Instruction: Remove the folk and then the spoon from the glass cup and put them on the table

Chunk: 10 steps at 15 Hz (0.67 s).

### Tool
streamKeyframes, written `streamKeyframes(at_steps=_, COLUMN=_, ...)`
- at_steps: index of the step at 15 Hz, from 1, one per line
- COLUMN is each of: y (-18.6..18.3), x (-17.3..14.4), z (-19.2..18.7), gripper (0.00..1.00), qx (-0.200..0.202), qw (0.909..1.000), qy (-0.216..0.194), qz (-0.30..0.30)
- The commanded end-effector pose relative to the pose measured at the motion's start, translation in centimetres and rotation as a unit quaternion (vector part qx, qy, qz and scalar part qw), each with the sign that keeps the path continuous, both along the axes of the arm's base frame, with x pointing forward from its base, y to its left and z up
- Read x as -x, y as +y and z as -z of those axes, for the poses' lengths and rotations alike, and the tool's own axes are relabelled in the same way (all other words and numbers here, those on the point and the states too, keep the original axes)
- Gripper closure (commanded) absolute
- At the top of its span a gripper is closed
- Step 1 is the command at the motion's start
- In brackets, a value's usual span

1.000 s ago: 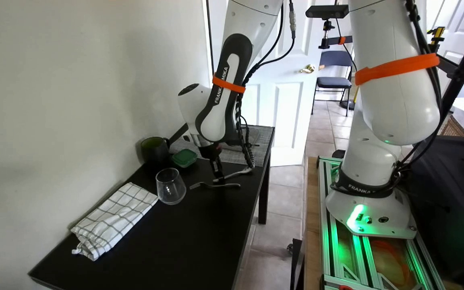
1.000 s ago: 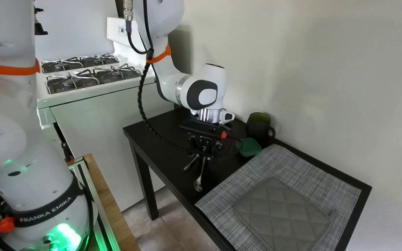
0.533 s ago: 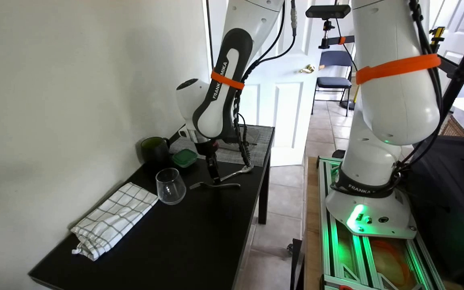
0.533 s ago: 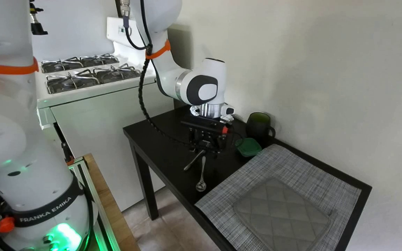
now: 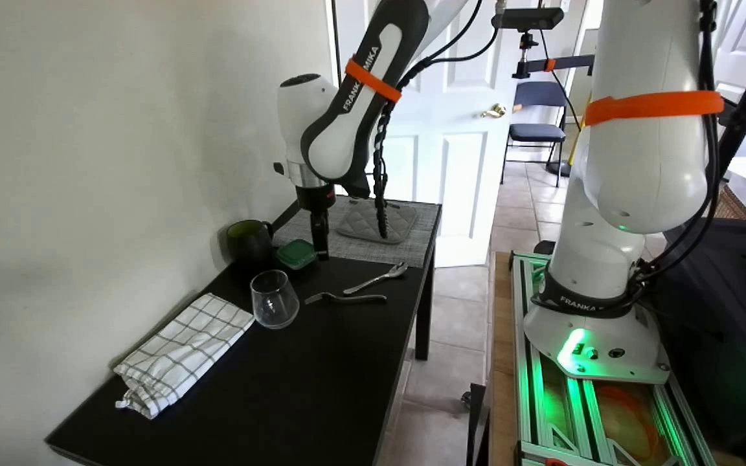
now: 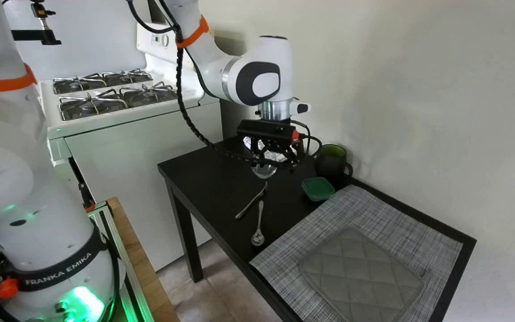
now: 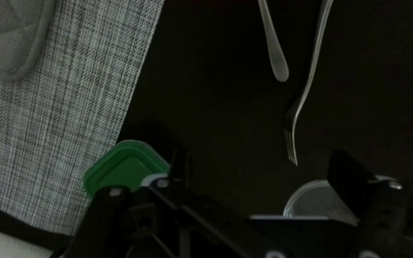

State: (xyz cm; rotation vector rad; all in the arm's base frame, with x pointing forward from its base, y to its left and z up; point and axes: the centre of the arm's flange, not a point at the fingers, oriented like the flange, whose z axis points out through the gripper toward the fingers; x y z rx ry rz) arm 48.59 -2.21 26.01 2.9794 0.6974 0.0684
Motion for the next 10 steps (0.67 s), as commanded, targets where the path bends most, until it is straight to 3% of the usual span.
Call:
streamKeyframes(at_steps=1, y=0.4, x=2.1, z=-5.1, gripper=0.0, qx=0.0, qw=0.9995, qy=-0.015, qz=0.028)
streamKeyframes(at_steps=10, y=1.3, x=4.5, z=-11.0, gripper=0.0, qx=0.018, qw=0.9898, qy=-0.013, qz=0.14)
